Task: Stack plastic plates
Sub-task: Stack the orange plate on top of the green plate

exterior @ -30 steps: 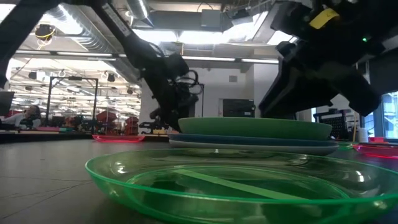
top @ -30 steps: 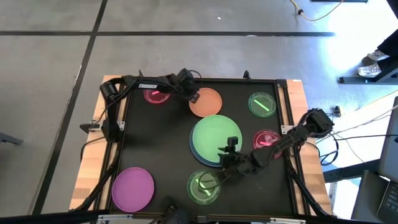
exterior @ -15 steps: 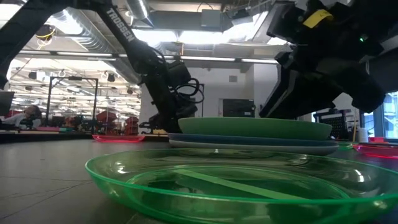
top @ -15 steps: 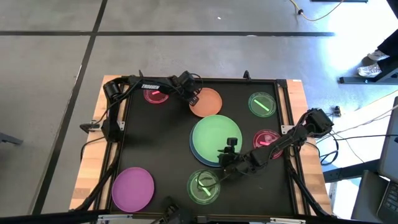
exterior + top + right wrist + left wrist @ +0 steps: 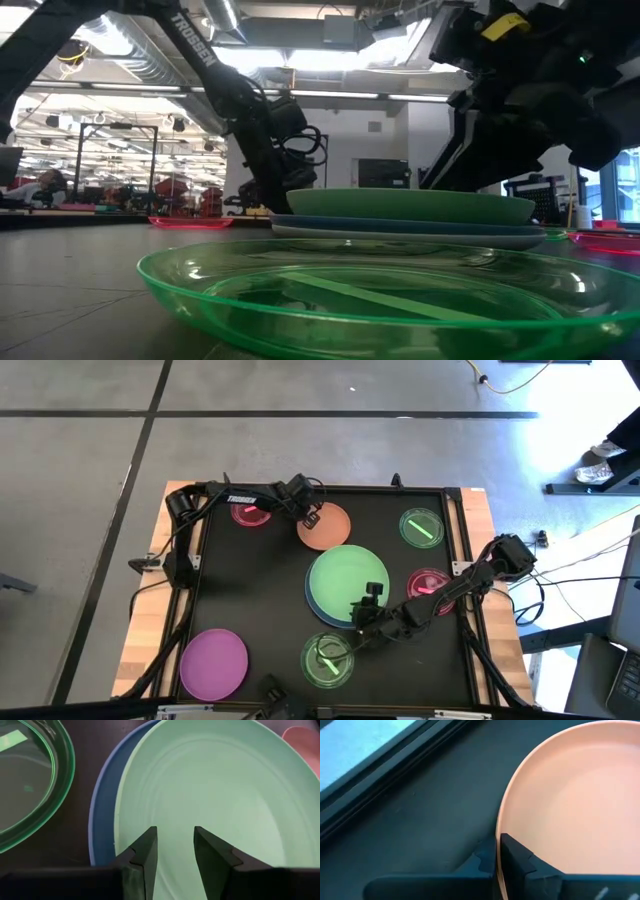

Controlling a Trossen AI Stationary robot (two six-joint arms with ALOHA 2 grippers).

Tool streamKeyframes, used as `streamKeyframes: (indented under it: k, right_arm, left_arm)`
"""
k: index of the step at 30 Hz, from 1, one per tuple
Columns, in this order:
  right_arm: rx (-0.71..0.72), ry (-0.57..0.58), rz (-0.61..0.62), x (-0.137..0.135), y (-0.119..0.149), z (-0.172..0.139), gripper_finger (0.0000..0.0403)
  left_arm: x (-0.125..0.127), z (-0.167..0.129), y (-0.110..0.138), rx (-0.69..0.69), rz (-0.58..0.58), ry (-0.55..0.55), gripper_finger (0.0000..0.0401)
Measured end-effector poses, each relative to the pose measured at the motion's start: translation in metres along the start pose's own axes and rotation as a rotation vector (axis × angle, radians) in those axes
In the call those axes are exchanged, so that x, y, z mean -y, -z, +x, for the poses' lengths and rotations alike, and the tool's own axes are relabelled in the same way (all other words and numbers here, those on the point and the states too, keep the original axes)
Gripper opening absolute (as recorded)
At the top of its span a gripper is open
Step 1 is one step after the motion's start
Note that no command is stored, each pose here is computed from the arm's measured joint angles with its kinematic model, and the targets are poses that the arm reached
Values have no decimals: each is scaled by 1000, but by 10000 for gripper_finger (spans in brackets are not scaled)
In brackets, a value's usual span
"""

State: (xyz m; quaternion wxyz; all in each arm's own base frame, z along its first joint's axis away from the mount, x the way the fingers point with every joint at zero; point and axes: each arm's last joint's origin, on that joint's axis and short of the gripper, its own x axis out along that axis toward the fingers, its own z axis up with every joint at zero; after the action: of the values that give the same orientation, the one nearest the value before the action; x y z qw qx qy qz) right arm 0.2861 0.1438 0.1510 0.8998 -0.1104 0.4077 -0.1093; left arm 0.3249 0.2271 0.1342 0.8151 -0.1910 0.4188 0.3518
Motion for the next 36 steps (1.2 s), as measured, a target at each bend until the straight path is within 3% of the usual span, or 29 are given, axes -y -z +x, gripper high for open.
streamKeyframes:
  k: [6,14,20,28,36]
  right_arm:
    - [6,-5,7,0,-1,0,117]
    - [11,4,7,0,-1,0,117]
    - [26,5,-28,-1,-18,-8,117]
    - [86,35,-122,-6,-53,-73,117]
    - [271,117,-224,-25,-56,-142,117]
  left_arm:
    - [4,-20,-8,45,21,-22,5]
    - [19,-93,-29,218,69,-5,3]
    - [44,-141,-29,306,140,95,3]
    - [89,-156,-11,323,263,156,6]
    - [120,-154,4,313,323,209,7]
